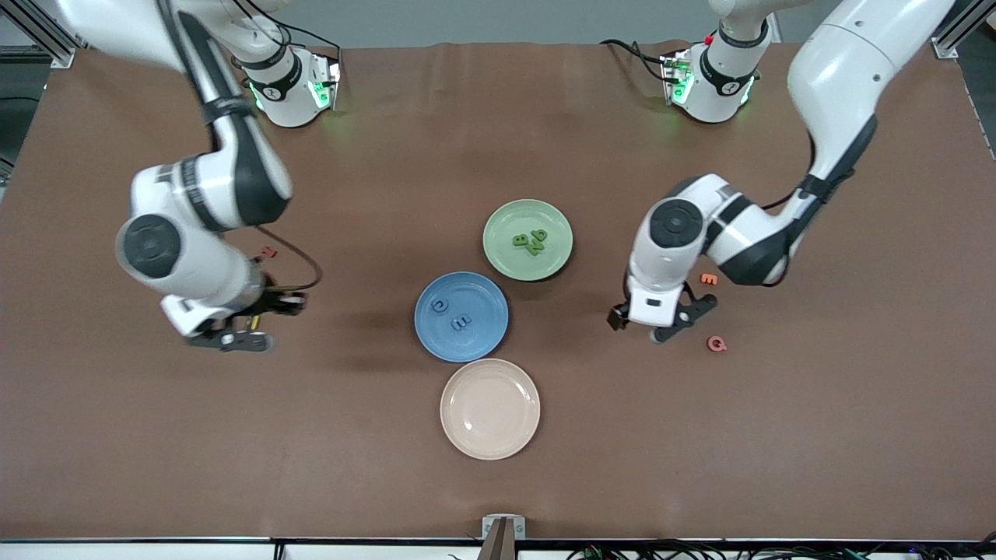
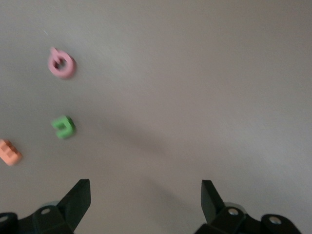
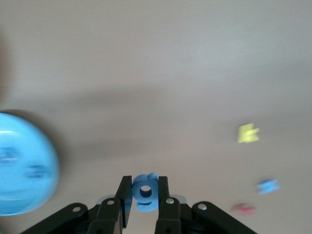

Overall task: Sort letters by color into matching plates
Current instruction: 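Place the blue g on the blue plate while the left gripper returns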

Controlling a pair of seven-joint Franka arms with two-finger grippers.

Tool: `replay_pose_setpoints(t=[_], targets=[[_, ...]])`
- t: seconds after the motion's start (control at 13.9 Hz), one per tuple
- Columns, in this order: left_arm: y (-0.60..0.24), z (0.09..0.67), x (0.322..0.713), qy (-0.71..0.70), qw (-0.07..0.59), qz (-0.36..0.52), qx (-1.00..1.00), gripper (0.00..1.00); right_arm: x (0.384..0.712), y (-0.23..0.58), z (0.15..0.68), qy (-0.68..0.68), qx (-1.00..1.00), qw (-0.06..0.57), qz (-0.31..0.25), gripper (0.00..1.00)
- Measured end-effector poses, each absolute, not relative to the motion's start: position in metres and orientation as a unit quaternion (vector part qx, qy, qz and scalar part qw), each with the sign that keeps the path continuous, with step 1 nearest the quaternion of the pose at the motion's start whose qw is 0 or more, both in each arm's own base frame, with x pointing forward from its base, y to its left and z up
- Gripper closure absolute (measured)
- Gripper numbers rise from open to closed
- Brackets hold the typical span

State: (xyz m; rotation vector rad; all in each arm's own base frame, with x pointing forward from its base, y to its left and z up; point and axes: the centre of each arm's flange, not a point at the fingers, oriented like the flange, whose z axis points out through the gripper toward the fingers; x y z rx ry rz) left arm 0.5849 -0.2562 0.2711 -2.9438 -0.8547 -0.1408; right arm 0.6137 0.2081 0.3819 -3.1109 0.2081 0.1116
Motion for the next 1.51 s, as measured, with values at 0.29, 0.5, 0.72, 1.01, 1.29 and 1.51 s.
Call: replay_pose_setpoints(t=[0.29, 0.5, 0.72, 1.01, 1.29, 1.51], targets=[[-0.206, 0.27, 0.603, -0.286, 0.041, -0.042, -0.957, 0.0, 0.605, 0.295, 0.371, 0.082, -0.994, 0.058, 0.032, 0.74], [-0.167, 0.266, 0.612, -0.262, 0.048, -0.033, -0.963, 0.0, 0.597, 0.337, 0.334, 0.091, -0.993, 0.063, 0.029, 0.74], [-0.142, 0.261, 0.616, -0.246, 0.051, -0.026, -0.968, 0.0, 0.585, 0.381, 0.3, 0.096, -0.993, 0.06, 0.031, 0.74], [-0.129, 0.246, 0.609, -0.238, 0.052, -0.011, -0.97, 0.02, 0.569, 0.418, 0.254, 0.083, -0.994, 0.048, 0.044, 0.74], [-0.138, 0.229, 0.597, -0.227, 0.037, -0.004, -0.973, 0.05, 0.556, 0.429, 0.231, 0.098, -0.993, 0.035, 0.057, 0.74], [-0.149, 0.212, 0.58, -0.213, 0.02, 0.003, -0.977, 0.07, 0.55, 0.438, 0.228, 0.107, -0.992, 0.033, 0.059, 0.74]])
